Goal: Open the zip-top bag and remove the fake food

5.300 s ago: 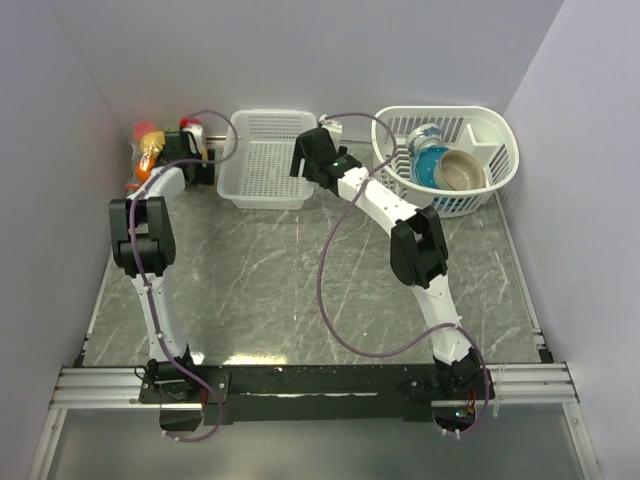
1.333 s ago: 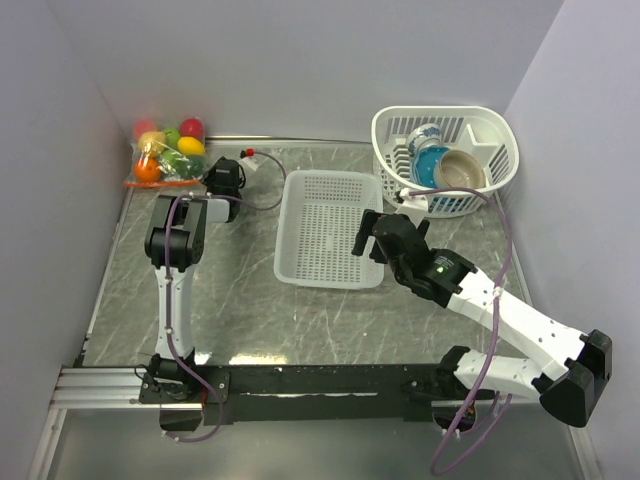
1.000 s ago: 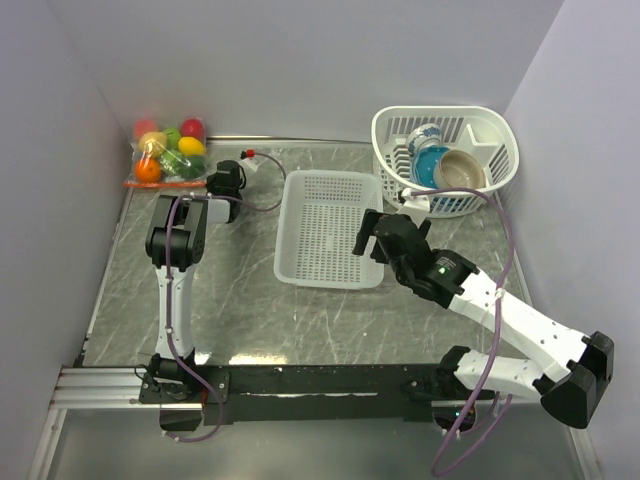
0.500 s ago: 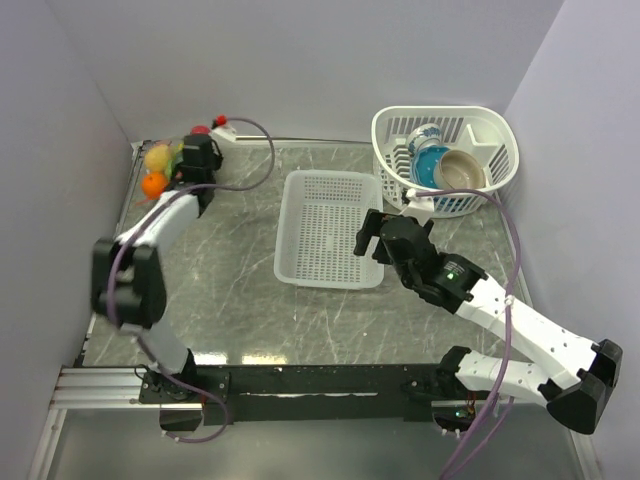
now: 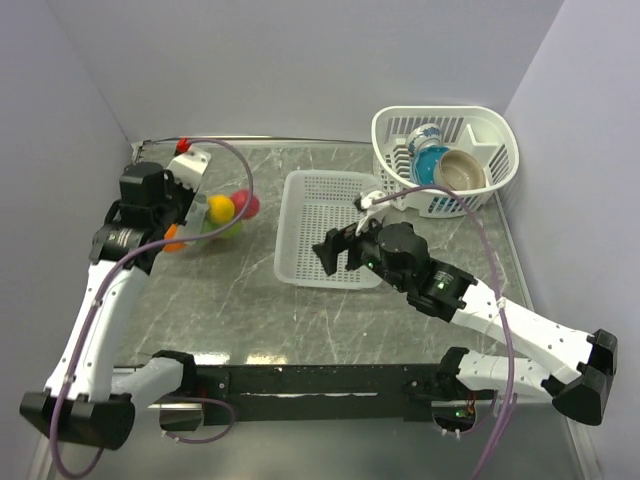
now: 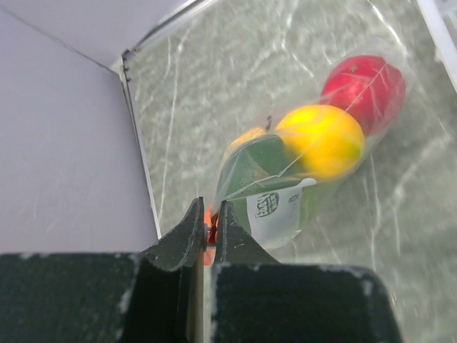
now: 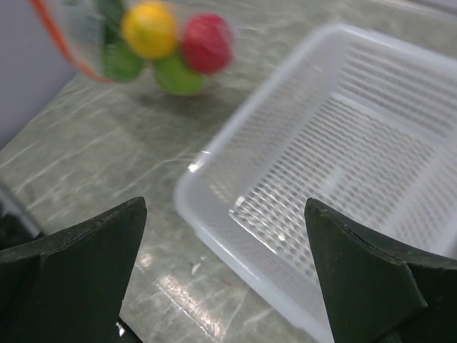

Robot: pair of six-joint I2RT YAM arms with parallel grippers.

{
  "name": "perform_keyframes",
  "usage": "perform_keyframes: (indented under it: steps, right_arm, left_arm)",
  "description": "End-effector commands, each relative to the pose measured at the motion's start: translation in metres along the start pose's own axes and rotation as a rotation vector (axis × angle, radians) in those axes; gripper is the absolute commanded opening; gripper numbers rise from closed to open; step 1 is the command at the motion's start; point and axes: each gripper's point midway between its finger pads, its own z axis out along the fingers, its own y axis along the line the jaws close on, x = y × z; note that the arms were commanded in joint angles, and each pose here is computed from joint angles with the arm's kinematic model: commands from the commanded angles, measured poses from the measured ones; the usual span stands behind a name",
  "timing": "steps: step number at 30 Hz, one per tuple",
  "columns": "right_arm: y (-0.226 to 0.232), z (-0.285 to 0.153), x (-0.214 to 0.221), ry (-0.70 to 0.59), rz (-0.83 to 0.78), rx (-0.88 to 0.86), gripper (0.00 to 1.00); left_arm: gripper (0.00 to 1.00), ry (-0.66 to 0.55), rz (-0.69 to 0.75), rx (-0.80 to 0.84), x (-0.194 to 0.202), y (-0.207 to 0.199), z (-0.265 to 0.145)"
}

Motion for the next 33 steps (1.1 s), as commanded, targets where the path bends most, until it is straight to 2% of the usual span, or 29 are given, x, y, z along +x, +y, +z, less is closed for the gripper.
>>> perform_keyframes:
  steps: [1,2,6,9,14,19,27,33]
  right_arm:
    - [0.071,-0.011,-0.052,-0.287,-0.235,-0.386,1.0]
    - [0.081,-0.012,-0.053,-0.296,-0.258,-0.443,1.0]
    - [0.116,-0.01,-0.076,-0.321,-0.325,-0.587,1.0]
    - [0.145,-0.006,-0.08,-0.323,-0.35,-0.686,1.0]
    - [0.171,0.014,-0.079,-0.361,-0.385,-0.727,1.0]
    - [0.187,0.028,-0.086,-0.391,-0.415,-0.767,1.0]
    - [0.198,0.045,-0.079,-0.378,-0.469,-0.803,1.0]
    - [0.209,0.07,-0.063,-0.329,-0.473,-0.836,0.99]
  left_arm:
    - [0.01,0.001,0.04,0.069,0.006,-0.01,-0.034]
    - [0.01,0.017,0.052,0.089,0.01,-0.012,-0.042]
    - [0.01,-0.07,0.084,0.17,-0.022,-0.013,-0.08]
    - [0.03,-0.106,0.087,0.306,-0.039,-0.03,-0.101]
    - [0.03,-0.105,0.089,0.572,-0.047,-0.068,-0.117]
    - [0.03,-0.067,0.117,0.704,-0.04,-0.084,-0.128]
    - [0.03,-0.029,0.126,0.729,-0.024,-0.091,-0.124]
    - [0.03,-0.047,0.123,0.731,-0.029,-0.091,-0.128]
